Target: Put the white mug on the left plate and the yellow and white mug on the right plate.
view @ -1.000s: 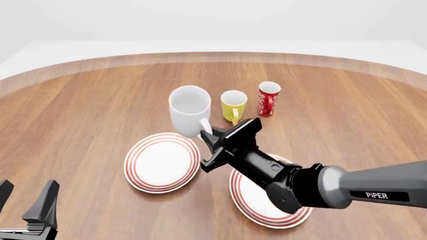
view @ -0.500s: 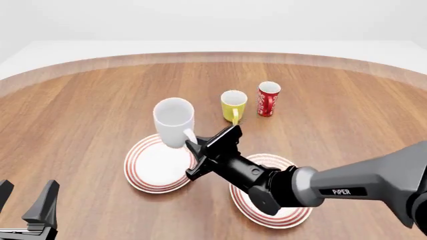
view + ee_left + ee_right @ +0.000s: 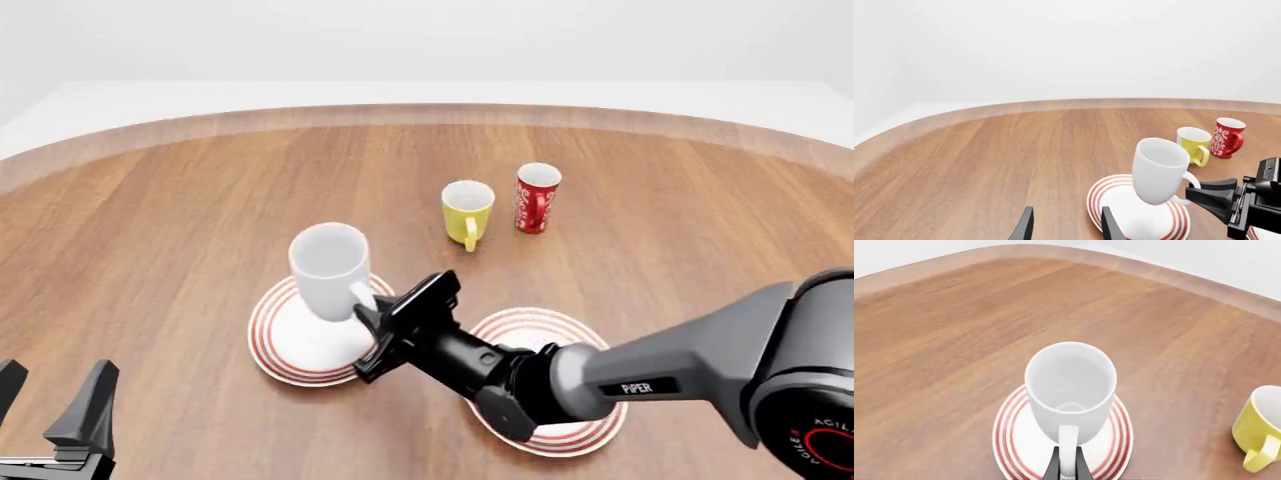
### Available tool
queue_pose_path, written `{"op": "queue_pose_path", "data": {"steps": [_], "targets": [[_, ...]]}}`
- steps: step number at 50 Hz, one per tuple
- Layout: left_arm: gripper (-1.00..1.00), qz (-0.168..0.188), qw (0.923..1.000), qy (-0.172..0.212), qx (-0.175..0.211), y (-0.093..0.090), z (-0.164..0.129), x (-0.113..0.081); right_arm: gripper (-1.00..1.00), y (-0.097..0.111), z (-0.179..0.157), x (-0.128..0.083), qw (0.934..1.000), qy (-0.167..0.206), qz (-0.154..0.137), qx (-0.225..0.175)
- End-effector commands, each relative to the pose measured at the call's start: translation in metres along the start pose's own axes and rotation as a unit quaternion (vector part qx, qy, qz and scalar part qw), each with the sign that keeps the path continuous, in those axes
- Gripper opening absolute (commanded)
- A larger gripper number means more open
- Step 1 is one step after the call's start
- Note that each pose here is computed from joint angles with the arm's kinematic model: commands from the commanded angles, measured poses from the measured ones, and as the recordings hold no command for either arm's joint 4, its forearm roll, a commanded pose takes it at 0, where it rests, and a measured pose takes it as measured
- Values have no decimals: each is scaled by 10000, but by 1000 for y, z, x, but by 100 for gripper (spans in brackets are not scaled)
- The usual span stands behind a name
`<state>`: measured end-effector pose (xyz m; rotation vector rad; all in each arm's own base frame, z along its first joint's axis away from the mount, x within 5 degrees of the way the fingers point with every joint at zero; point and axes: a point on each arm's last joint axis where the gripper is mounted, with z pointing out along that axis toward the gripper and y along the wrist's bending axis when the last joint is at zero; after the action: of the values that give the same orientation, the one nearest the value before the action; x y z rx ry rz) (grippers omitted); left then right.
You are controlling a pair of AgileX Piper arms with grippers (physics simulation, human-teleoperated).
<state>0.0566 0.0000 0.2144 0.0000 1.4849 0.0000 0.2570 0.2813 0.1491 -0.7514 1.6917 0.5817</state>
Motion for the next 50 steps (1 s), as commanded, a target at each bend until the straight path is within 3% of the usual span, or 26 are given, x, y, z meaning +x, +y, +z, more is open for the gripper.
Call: {"op": "queue_pose_path", "data": {"steps": [1,50], "targets": [[100,0,10000,0,0,0,0,0,-100,6,7,5,10000,54,47,-70],[100,0,10000,0,0,0,0,0,-100,13,24,23,9992,379,31,-157]]}}
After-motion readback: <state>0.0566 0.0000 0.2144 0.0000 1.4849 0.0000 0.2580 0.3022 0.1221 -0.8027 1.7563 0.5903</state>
